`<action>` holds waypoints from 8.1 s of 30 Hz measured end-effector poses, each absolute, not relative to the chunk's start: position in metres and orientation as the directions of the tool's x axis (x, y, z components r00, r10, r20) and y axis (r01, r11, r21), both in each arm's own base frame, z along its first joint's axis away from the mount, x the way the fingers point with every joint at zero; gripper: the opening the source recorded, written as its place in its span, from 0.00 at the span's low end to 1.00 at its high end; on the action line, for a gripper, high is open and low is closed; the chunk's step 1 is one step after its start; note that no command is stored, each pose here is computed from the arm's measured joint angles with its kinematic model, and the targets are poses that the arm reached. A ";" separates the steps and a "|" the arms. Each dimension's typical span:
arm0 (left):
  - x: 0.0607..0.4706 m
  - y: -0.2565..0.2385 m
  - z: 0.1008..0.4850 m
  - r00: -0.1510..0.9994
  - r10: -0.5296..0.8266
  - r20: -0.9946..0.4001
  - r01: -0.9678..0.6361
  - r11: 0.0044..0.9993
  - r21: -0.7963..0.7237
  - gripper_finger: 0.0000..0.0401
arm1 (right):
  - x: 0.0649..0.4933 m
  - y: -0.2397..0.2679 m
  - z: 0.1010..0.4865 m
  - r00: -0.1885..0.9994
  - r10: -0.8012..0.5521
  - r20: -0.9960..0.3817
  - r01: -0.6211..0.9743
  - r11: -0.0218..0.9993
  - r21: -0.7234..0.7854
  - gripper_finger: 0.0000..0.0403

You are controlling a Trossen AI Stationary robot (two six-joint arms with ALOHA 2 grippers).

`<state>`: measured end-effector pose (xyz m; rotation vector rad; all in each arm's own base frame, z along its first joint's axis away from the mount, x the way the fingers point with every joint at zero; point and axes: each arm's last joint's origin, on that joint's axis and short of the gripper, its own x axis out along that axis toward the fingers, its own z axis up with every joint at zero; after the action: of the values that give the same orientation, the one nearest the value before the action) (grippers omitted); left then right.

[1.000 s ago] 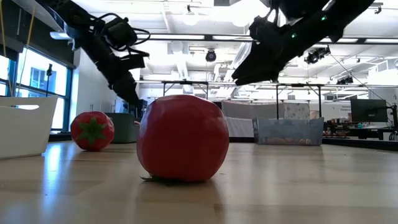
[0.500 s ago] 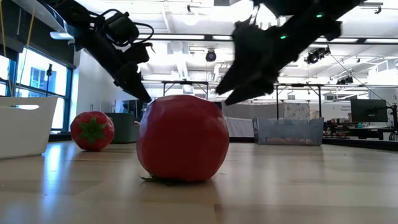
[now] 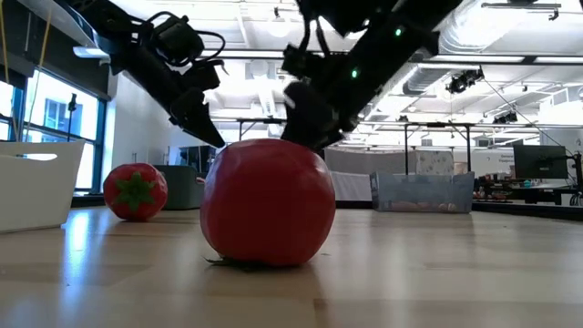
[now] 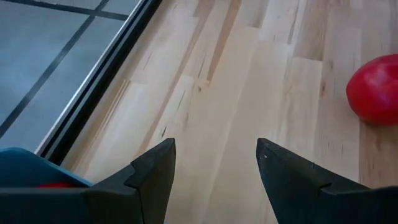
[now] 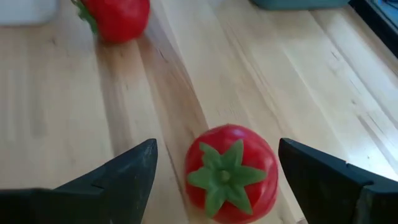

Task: Sort produce into baskets
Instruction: Put the red tomato into the green bin

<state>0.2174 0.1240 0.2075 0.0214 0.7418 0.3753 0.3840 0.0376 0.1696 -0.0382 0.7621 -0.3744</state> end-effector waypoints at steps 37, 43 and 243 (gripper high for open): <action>0.123 0.083 0.223 0.732 0.677 -0.084 -0.681 0.729 -0.062 0.52 | 0.439 -0.059 0.198 0.887 -0.353 -0.298 0.382 0.923 0.045 0.56; 0.114 0.082 0.222 0.629 0.776 -0.050 -0.776 0.625 -0.083 0.52 | 0.480 -0.091 0.196 0.907 -0.310 -0.285 0.341 0.938 0.065 0.55; 0.235 -0.012 0.187 0.198 0.021 -0.980 -0.222 0.975 -0.024 0.80 | 0.388 0.015 0.164 0.819 -0.305 -0.487 0.330 0.943 -0.035 0.00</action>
<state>0.2353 -0.0122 0.1865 -0.1738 1.3628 0.1708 0.3877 0.0150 0.1644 0.0518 0.5098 -0.3383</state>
